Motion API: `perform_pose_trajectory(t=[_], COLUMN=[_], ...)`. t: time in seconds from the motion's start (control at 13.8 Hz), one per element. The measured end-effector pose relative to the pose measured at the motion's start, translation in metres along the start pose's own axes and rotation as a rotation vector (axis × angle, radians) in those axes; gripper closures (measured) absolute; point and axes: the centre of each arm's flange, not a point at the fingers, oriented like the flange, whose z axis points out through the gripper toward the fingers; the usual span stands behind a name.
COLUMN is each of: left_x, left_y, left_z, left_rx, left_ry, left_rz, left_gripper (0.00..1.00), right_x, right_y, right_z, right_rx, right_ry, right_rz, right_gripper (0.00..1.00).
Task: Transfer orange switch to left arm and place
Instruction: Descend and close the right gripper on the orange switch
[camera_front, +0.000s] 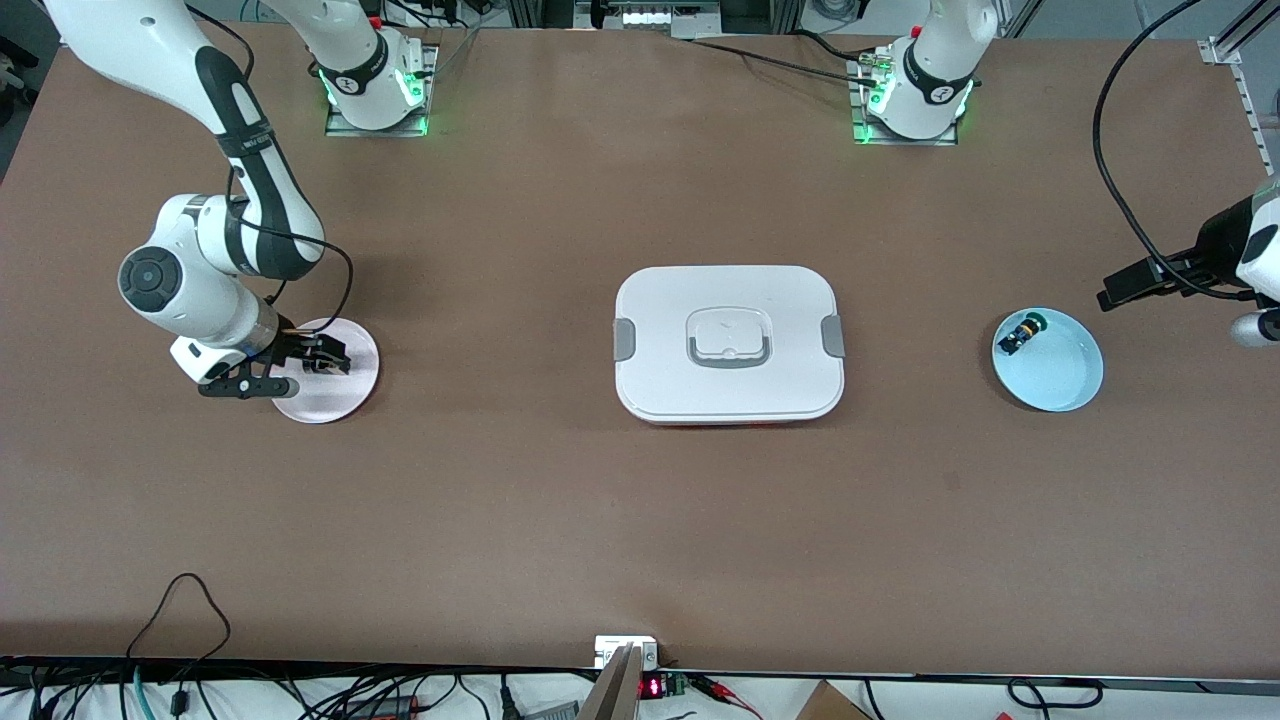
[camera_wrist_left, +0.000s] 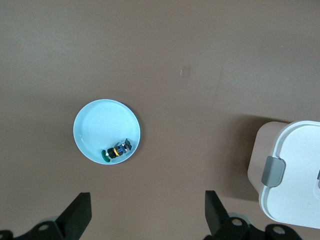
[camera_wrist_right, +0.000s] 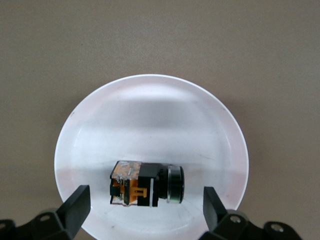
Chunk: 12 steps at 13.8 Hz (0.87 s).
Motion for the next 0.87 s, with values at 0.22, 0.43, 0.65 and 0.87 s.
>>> perform_pose_trajectory(t=[0.22, 0.43, 0.65, 0.87], left_x=[0.0, -0.001, -0.001, -0.001], left_y=[0.0, 0.0, 0.0, 0.0], left_z=[0.0, 0.0, 0.0, 0.0], left_rx=[0.001, 0.001, 0.001, 0.001], left_ry=[-0.004, -0.005, -0.005, -0.005], left_rz=[0.0, 0.0, 0.0, 0.0], left_gripper=[0.0, 0.0, 0.0, 0.0], right_x=[0.001, 0.0, 0.0, 0.001], right_y=[0.0, 0.0, 0.0, 0.0], right_z=[0.005, 0.014, 0.021, 0.023], right_rx=[-0.001, -0.004, -0.005, -0.005], right_ry=[0.0, -0.003, -0.005, 0.005], right_rz=[0.0, 0.001, 0.001, 0.003], right_gripper=[0.0, 0.0, 0.0, 0.0])
